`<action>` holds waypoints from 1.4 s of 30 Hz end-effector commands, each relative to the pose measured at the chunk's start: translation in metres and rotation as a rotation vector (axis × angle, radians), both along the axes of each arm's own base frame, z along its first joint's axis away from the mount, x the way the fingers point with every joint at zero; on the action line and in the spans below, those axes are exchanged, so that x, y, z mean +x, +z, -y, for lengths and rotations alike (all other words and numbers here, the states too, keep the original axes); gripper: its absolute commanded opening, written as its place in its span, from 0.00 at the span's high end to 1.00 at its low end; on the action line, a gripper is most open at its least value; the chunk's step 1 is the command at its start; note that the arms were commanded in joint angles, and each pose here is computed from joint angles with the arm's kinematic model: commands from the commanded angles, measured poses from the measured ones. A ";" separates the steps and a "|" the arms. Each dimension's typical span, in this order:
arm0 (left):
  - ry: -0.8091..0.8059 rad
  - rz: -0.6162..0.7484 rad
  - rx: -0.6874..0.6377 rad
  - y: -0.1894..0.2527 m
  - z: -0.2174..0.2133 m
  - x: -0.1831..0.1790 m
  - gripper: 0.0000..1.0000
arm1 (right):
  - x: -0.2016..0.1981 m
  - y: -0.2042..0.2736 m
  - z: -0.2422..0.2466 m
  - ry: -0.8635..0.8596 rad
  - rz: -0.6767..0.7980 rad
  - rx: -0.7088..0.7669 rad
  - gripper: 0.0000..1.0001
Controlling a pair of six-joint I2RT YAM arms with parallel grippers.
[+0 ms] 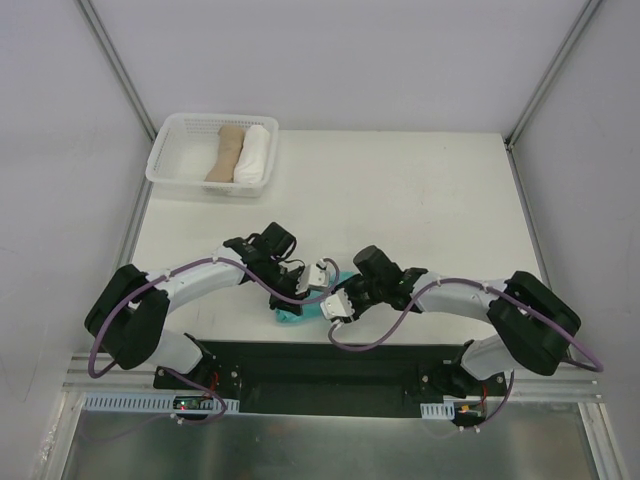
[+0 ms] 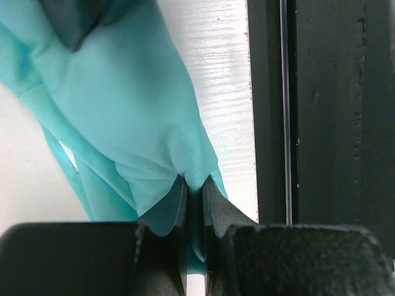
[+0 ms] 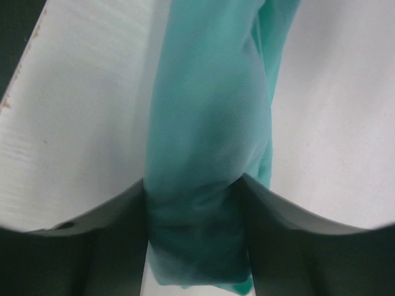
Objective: Roll the t-shirts
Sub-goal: Roll the T-shirt to the center of the board.
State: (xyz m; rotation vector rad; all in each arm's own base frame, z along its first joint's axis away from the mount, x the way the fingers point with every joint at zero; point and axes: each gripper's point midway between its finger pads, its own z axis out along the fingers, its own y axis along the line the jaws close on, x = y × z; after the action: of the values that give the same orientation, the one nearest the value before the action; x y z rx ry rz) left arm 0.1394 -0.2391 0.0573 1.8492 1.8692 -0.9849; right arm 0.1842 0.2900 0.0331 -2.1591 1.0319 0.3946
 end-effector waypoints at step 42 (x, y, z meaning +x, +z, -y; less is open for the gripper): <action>0.243 -0.230 0.139 -0.008 -0.032 0.034 0.76 | -0.044 0.022 0.095 -0.313 -1.395 -0.808 0.90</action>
State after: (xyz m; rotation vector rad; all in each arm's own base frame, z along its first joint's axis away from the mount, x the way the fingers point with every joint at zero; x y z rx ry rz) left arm 0.1846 -0.2199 0.0408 1.3968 2.3869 -1.1393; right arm 0.1611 0.2534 0.0328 -2.2811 1.8274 1.4424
